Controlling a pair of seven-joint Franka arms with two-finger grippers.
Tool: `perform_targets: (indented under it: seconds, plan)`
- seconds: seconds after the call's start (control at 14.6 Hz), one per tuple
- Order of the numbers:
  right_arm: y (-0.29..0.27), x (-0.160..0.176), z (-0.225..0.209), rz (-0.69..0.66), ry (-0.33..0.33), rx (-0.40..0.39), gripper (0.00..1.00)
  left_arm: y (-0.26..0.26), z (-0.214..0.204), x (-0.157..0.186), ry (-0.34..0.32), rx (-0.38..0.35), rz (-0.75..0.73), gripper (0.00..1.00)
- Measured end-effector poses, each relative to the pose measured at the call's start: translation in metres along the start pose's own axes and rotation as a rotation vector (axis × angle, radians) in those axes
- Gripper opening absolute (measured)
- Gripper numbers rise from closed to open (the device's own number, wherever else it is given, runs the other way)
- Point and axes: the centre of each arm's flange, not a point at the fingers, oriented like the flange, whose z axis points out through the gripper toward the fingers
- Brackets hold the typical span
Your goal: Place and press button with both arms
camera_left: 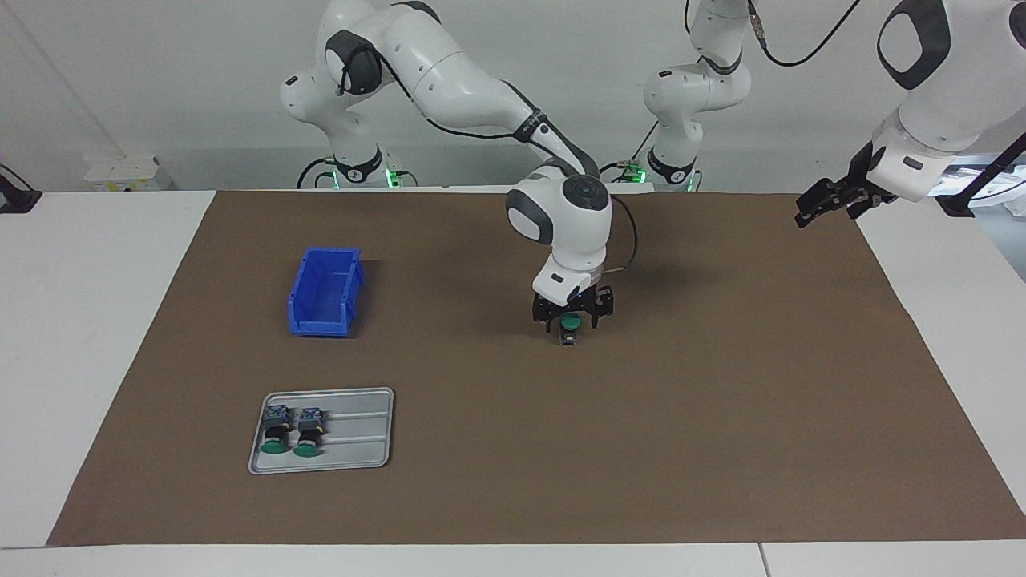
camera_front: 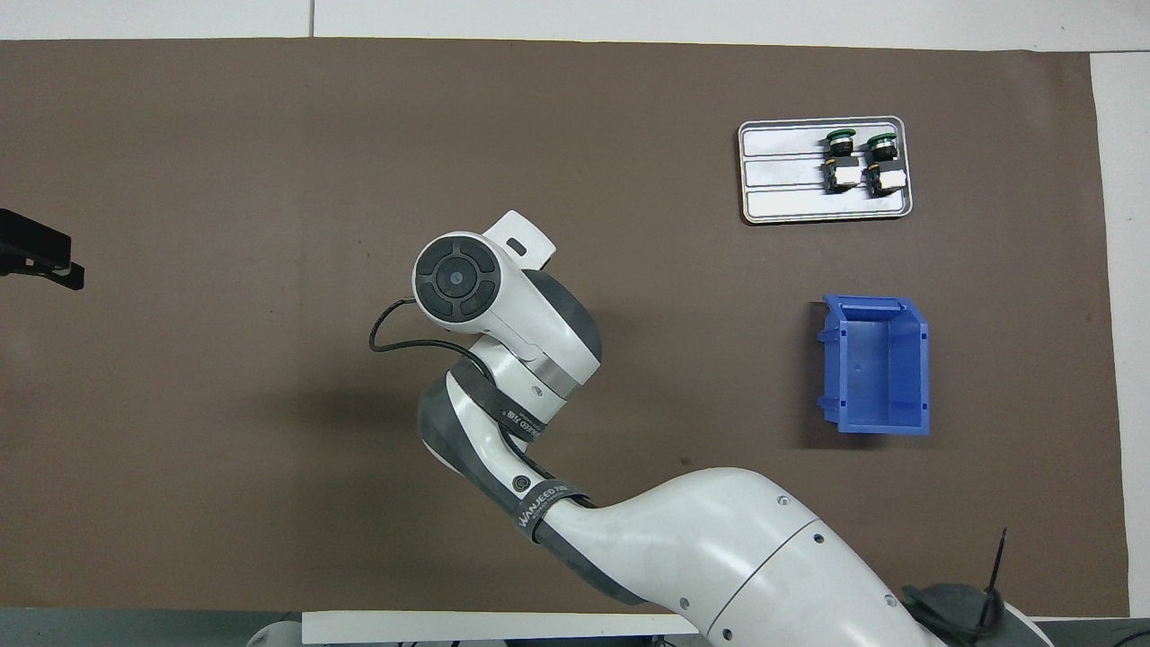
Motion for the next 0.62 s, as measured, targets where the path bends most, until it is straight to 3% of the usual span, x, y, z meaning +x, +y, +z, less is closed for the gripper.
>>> perform_targets:
  seconds: [0.07, 0.41, 0.62]
  plan:
    - [0.001, -0.001, 0.002, -0.013, -0.003, -0.003, 0.93, 0.0, 0.0, 0.0, 0.0, 0.0, 0.001, 1.0]
    - [0.004, -0.002, 0.005, -0.04, -0.011, -0.009, 0.37, 0.002, 0.0, 0.0, 0.001, 0.001, 0.021, 1.0]
    - [0.01, 0.003, -0.01, -0.034, -0.026, -0.03, 0.36, 0.002, 0.0, 0.0, 0.004, 0.0, 0.029, 1.0]
